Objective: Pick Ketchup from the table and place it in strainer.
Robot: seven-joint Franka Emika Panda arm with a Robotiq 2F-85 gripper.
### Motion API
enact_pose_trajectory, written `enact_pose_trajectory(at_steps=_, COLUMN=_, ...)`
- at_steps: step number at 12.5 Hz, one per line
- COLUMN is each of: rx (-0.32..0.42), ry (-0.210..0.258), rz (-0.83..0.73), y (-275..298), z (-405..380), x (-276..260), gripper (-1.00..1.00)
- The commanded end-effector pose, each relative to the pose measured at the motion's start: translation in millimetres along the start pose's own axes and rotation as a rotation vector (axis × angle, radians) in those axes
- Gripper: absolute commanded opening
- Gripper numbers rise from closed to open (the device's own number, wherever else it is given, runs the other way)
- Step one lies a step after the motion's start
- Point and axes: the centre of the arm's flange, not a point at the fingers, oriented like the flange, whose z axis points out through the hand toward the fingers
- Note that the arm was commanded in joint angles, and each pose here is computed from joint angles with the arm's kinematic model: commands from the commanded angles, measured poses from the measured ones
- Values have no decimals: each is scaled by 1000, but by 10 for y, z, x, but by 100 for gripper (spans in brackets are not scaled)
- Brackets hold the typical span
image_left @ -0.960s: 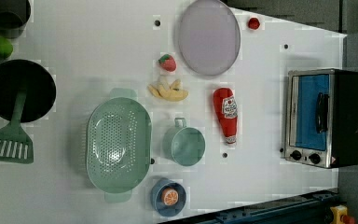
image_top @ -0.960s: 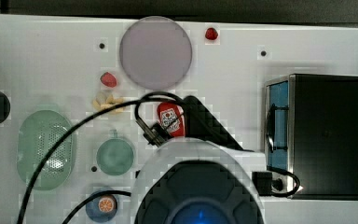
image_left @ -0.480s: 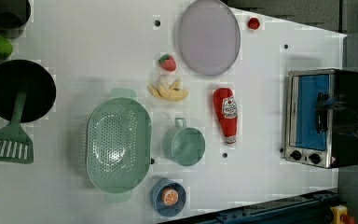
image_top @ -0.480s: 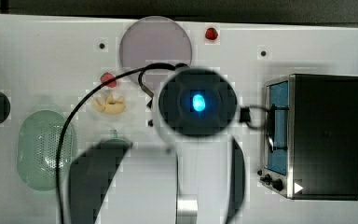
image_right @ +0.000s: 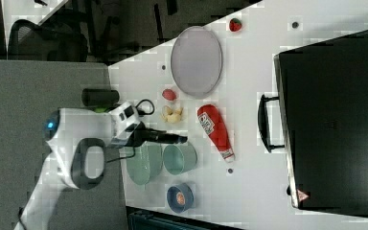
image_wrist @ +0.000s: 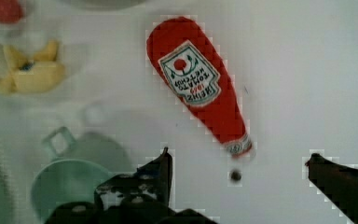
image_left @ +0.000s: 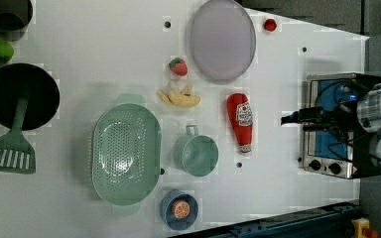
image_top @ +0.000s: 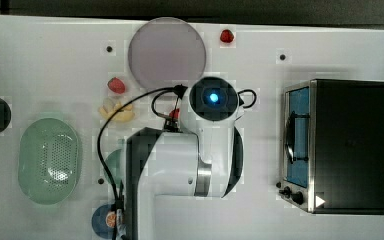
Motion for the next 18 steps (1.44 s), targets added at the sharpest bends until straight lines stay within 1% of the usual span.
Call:
enact_pose_trajectory(at_steps=1, rx=-19, ry=110, rz=-330, y=-59, z=17, x=11, gripper=100)
enact_pose_trajectory(at_steps=2, rx=-25, ry=108, rz=-367, y=-84, z=204, x=8, gripper=100)
enact_pose_trajectory(at_steps=4, rx=-21, ry=106, rz=-375, y=-130, z=556, x=13, gripper=100)
enact_pose_trajectory(at_steps=6, rx=-17, ry=120, rz=-377, y=-139, z=857, x=62, gripper=100)
enact_pose_trajectory(at_steps=9, rx=-33, ry=139, rz=-411, y=-150, z=1277, x=133, gripper=100)
enact_pose_trajectory(at_steps=11, rx=-24, ry=138, rz=-406, y=-142, z=1534, x=164, gripper=100)
enact_pose_trajectory(at_steps=14, rx=-17, ry=117, rz=-408, y=-130, z=1857, x=160, gripper=100)
enact_pose_trajectory(at_steps=16, rx=-14, ry=125, rz=-405, y=-117, z=1973, x=173, gripper=100)
enact_pose_trajectory(at_steps=17, rx=-13, ry=125, rz=-405, y=-112, z=2008, x=172, gripper=92)
enact_pose_trajectory(at_steps=18, rx=-14, ry=127, rz=-403, y=-99, z=2021, x=176, gripper=68)
